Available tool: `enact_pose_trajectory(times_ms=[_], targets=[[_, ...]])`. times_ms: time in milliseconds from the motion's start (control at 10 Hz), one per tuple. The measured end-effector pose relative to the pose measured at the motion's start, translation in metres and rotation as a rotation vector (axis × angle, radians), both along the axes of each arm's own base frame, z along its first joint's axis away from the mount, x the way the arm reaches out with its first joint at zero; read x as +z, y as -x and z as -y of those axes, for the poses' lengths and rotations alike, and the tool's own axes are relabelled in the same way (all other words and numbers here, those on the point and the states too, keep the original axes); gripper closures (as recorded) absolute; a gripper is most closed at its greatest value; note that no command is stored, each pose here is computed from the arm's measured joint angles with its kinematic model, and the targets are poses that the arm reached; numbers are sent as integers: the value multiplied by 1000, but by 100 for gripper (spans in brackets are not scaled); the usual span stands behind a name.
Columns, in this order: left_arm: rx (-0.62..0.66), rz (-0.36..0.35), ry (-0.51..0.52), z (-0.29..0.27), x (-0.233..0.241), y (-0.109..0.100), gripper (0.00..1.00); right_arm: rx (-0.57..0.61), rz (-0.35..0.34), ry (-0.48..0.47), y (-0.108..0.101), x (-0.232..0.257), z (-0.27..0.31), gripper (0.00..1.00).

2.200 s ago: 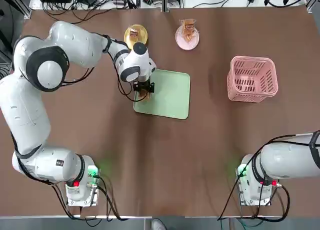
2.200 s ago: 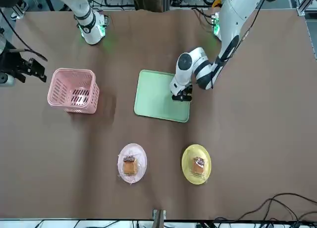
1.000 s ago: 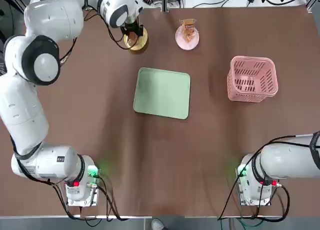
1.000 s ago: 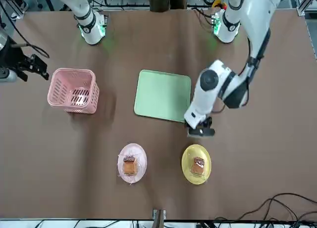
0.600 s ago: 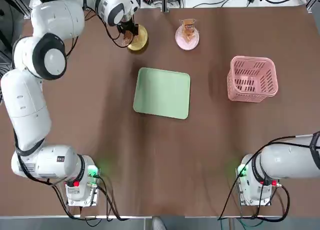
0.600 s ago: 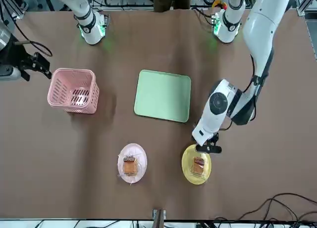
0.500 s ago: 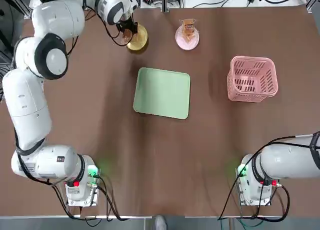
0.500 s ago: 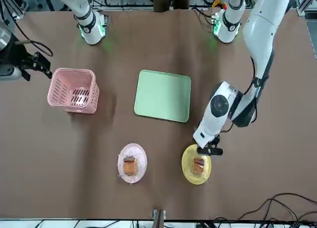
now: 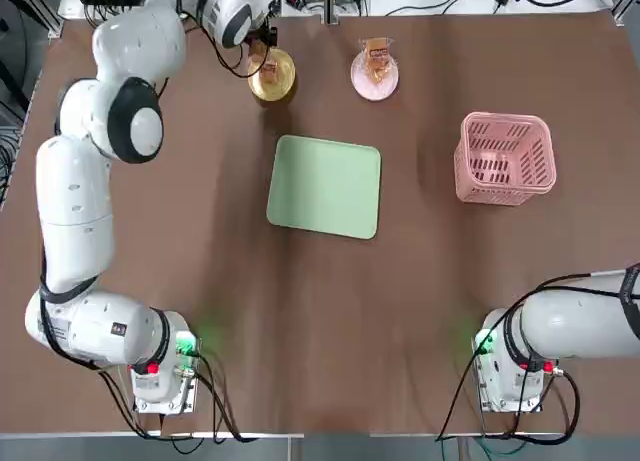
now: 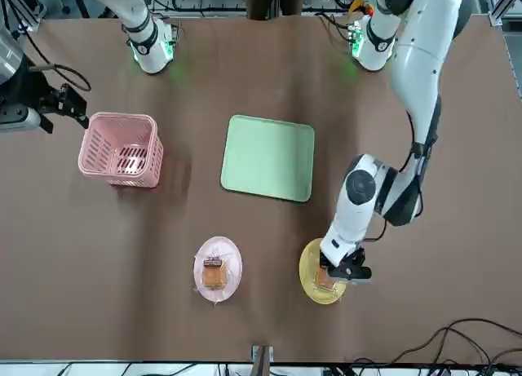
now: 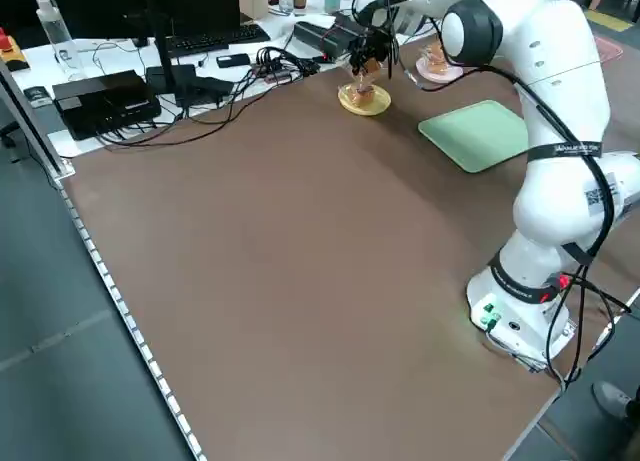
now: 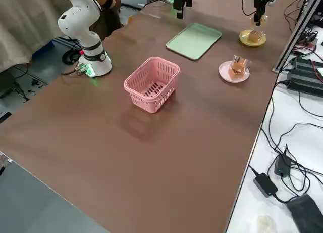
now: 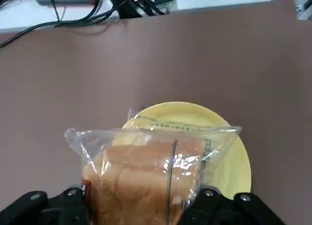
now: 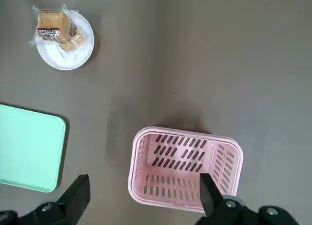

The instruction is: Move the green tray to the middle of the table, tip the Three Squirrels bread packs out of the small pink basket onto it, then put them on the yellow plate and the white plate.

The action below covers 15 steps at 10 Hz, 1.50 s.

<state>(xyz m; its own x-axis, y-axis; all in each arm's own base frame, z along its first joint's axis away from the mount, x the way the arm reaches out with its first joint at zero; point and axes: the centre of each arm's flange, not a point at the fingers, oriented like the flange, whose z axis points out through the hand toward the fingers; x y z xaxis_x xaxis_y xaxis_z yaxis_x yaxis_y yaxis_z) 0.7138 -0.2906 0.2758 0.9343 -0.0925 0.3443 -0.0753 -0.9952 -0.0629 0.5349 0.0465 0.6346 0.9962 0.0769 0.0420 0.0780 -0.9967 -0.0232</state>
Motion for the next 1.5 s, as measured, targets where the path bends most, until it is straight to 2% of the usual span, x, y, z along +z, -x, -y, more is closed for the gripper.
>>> enact_pose_trajectory(times_ms=[200,600,900,1500], targets=[[-11,27,19,6,-4,-5,36,0,0,0,0,0,0,1],[-31,30,-6,-5,-15,-10,35,0,0,0,0,0,0,1],[-44,53,21,-4,-31,-11,30,0,0,0,0,0,0,1],[-63,48,22,9,-38,-6,19,-1,-1,0,0,0,1,1]])
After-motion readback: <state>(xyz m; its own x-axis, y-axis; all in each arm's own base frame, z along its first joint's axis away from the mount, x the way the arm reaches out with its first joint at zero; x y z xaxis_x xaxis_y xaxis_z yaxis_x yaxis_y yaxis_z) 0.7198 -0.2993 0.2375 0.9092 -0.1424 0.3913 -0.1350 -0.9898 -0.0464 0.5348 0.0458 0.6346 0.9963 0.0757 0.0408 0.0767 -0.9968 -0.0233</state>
